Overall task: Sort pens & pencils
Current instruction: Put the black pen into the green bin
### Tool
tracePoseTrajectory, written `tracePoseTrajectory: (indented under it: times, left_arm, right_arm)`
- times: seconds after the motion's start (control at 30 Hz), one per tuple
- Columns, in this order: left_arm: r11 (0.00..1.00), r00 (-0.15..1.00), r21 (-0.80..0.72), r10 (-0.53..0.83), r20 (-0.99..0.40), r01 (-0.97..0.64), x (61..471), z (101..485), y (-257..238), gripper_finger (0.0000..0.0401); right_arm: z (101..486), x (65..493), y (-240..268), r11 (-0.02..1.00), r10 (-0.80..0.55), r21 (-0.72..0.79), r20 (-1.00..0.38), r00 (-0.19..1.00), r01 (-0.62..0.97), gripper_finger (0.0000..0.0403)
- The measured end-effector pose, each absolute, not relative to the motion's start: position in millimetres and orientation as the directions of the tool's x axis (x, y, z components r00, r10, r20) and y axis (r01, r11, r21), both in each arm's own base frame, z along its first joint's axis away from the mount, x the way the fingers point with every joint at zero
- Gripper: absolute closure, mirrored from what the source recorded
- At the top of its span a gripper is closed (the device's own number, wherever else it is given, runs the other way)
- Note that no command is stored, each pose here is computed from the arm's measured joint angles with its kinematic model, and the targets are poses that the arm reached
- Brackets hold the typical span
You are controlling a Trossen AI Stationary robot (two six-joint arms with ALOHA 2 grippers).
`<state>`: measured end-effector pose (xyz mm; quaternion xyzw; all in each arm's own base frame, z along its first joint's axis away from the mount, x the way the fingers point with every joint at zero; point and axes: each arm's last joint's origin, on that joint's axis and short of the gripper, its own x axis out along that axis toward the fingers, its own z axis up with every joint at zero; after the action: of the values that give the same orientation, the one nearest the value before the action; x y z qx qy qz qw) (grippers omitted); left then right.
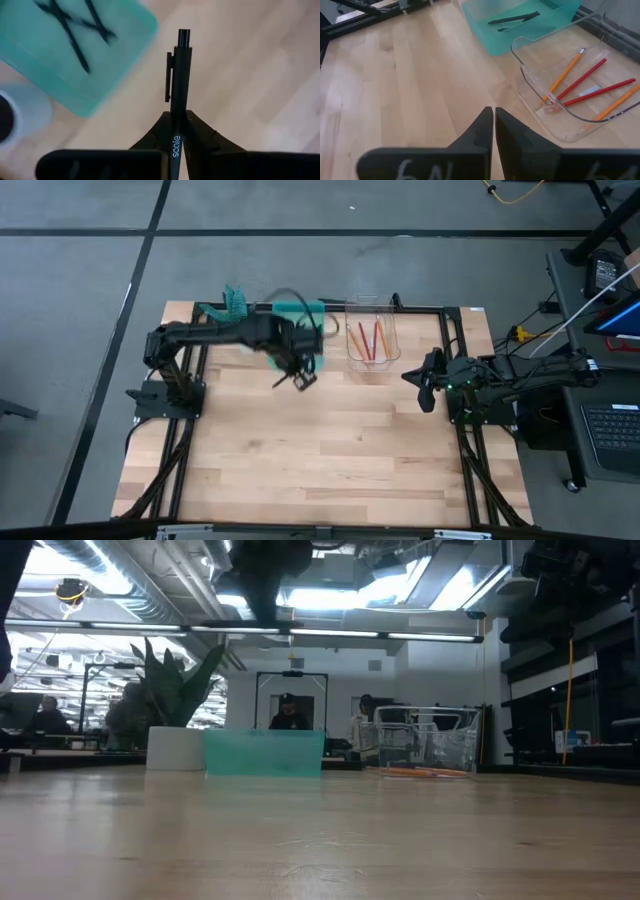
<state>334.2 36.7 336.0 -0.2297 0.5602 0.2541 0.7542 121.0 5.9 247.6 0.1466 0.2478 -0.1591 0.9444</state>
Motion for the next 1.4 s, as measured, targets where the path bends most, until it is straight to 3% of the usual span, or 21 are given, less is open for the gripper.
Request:
tracePoseTrajectory:
  times: [0.37,0.57,0.73,1.13,1.4]
  left_arm:
    - [0.631,0.34,-0.099,0.273,-0.9,-0.769,319.4,361.0,137.8,0.0384]
    - [0.585,0.356,-0.139,0.275,-0.893,-0.799,319.8,339.8,196.0,0.0384]
    - [0.522,0.295,-0.121,0.265,-0.918,-0.844,314.9,318.0,228.3,0.0384]
    - [0.513,0.177,-0.073,0.157,-0.971,-0.855,335.3,239.8,266.3,0.0383]
    - [0.53,0.177,-0.075,0.144,-0.974,-0.844,338.1,235.7,265.1,0.0382]
  right_arm:
    - [247.8,121.1,5.7,0.913,-0.239,0.172,-0.511,0.826,0.37,0.0382]
    - [249.6,122.3,5.8,0.916,-0.237,0.172,-0.493,0.837,0.361,0.0382]
    - [249.5,122.3,5.8,0.916,-0.237,0.174,-0.494,0.837,0.362,0.0382]
    - [249.4,122.1,5.8,0.915,-0.236,0.176,-0.495,0.836,0.363,0.0382]
    - [249.3,122.1,5.8,0.915,-0.236,0.176,-0.496,0.836,0.363,0.0382]
